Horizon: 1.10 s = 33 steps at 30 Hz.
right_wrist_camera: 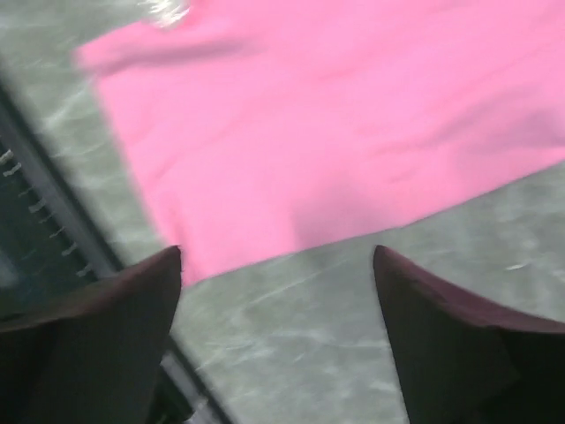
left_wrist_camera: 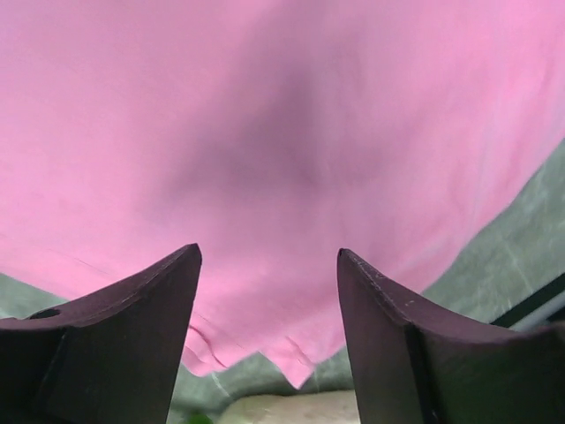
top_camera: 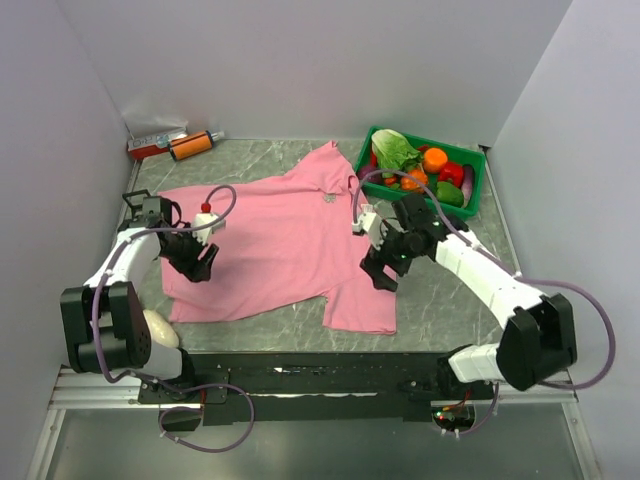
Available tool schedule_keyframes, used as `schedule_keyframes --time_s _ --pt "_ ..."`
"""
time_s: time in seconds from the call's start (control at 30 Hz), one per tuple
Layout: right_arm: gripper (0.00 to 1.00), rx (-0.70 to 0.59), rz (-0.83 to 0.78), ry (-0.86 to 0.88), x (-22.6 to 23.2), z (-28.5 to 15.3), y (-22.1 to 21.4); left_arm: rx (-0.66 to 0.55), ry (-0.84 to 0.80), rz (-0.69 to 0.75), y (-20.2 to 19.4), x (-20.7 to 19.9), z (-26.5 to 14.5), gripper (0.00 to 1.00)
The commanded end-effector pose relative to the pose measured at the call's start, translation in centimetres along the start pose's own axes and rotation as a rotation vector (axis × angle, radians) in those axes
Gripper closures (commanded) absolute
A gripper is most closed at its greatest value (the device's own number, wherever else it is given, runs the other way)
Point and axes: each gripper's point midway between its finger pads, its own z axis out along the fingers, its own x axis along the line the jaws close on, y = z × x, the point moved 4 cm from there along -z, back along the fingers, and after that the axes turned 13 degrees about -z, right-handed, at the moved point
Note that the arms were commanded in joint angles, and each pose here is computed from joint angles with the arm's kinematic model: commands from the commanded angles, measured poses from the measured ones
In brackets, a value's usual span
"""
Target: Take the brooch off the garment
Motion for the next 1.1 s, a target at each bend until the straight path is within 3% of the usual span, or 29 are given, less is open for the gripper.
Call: schedule_keyframes --time_s 0.0,0.37,0.47,0.5,0.6,0.7,0.87,0.97,1.03,1.07 --pt "0.00 0.015 -0.094 -0.160 -5.8 3.1 0.1 -0.088 -0.045 -0.047 2.5 -0.3 -0.4 0.31" --pt "0.17 0.172 -0.302 -0.034 -9.2 8.0 -3.7 -0.117 -0.017 -0.048 2.3 -0.1 0.1 0.30" --pt "0.35 0.220 -0.333 0.048 -7.6 8.4 -5.4 -0.115 -0.013 -0.048 2.0 -0.3 0.1 0.30" --pt "0.51 0.236 -0.334 0.081 -6.5 8.4 -6.2 -0.109 -0.014 -0.045 1.8 -0.4 0.2 0.30" --pt "0.74 0.274 -0.305 0.185 -3.1 7.6 -7.9 -0.084 -0.022 -0.044 0.9 -0.7 0.6 0.30" --pt "0.85 0.288 -0.309 0.313 1.5 6.2 -9.1 -0.032 -0.038 -0.046 -0.7 -0.9 1.6 0.30" --pt "0.90 0.258 -0.261 0.502 6.8 3.0 -8.4 0.029 -0.066 -0.060 -2.1 -1.1 2.7 0.30" --pt "0.84 0.264 -0.248 0.542 6.6 1.9 -8.2 0.038 -0.083 -0.057 -2.0 -1.1 2.8 0.30" --pt "0.60 0.243 -0.253 0.520 5.8 1.3 -7.5 0.030 -0.101 -0.056 -1.4 -1.1 2.8 0.30" --pt "0.54 0.222 -0.243 0.484 5.1 1.2 -6.9 0.010 -0.104 -0.052 -0.3 -0.8 2.3 0.30"
